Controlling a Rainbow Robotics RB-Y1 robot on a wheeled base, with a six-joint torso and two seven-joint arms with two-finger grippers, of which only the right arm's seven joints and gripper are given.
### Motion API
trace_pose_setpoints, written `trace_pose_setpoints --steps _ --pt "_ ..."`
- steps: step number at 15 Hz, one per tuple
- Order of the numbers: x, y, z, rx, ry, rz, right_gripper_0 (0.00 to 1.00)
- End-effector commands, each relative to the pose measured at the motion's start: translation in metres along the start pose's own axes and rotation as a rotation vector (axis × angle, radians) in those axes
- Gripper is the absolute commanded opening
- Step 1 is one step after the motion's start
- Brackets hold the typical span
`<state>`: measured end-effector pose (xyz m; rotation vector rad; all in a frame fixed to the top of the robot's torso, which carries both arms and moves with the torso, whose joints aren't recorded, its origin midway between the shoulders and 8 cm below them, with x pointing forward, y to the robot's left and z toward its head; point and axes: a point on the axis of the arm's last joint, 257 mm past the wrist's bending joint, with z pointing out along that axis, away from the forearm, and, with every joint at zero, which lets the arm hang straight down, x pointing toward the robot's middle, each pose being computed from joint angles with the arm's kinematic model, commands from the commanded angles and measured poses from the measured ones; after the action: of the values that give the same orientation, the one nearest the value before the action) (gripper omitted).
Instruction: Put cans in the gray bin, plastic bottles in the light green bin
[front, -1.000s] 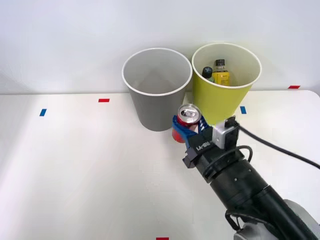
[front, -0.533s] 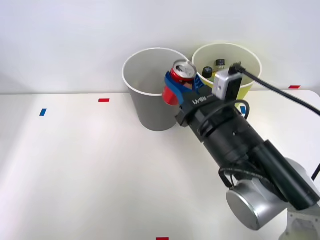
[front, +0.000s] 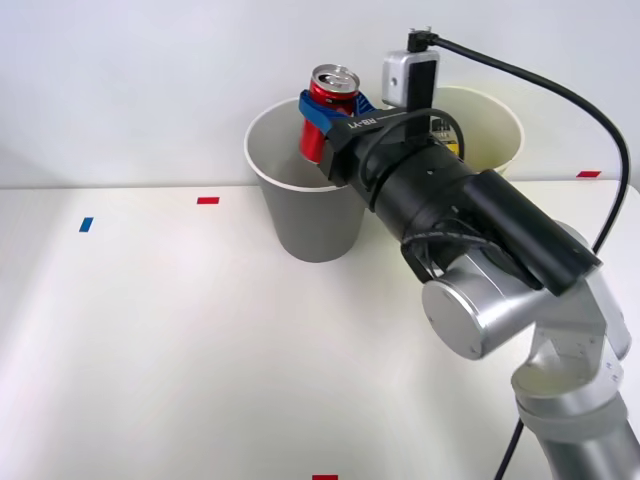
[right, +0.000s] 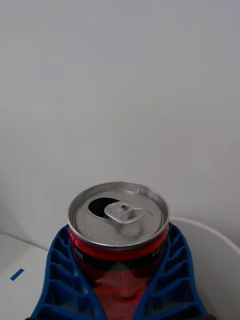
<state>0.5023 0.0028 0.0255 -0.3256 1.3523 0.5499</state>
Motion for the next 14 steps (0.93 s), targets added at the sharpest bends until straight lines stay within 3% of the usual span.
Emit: trace_pose_setpoints --steps 1,7,11,12,13,14 --pt "-0.001 0.007 0.042 -0.023 -0.052 -0.006 0.02" --pt "0.021 -0.002 0.092 -0.015 0.027 -0.098 0.01" --pt "0.032 -0.006 0.1 -0.007 0.05 -0.129 0.02" --pt "0.03 -0.007 0.1 -0.005 0.046 -0.132 0.17" --pt "0.03 -0.008 0.1 -0.004 0.046 -0.133 0.51" --pt "0.03 -0.01 0.099 -0.002 0.045 -0.135 0.74"
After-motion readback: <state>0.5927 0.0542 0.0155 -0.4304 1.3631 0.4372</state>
